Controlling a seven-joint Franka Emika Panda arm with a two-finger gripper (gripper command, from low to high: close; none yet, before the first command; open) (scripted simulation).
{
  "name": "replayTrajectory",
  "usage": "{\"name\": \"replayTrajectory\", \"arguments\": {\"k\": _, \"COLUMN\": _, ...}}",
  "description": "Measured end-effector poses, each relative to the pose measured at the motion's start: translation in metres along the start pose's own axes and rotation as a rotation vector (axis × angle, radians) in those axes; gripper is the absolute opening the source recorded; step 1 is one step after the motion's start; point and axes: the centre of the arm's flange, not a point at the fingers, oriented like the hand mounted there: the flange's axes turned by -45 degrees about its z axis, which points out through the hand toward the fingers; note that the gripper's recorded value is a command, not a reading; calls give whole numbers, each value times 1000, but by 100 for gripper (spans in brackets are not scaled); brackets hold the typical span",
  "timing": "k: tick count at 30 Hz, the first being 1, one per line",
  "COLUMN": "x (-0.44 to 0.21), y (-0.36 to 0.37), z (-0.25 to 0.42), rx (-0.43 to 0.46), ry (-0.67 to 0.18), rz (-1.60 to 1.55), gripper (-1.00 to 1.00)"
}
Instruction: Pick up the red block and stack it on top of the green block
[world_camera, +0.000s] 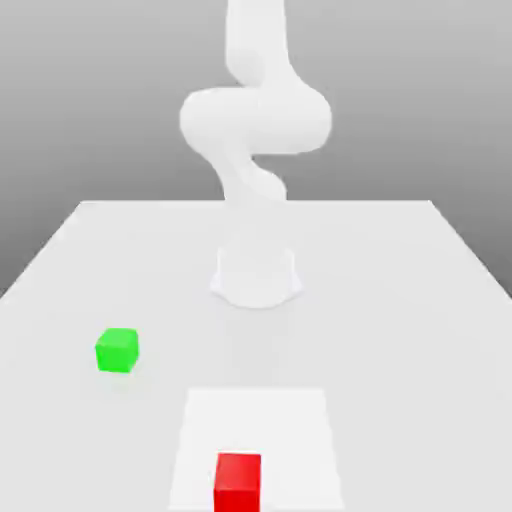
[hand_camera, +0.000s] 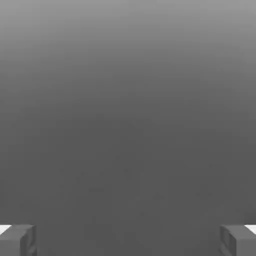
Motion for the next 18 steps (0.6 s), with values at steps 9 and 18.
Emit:
{"name": "replayTrajectory", "arguments": {"k": 9, "x": -31, "y": 7, "z": 174, "rx": -5, "ry": -257, "rz": 10, "gripper": 0}}
{"name": "replayTrajectory", "arguments": {"k": 18, "x": -117, "y": 15, "z": 322, "rx": -14, "ry": -509, "rz": 20, "gripper": 0}}
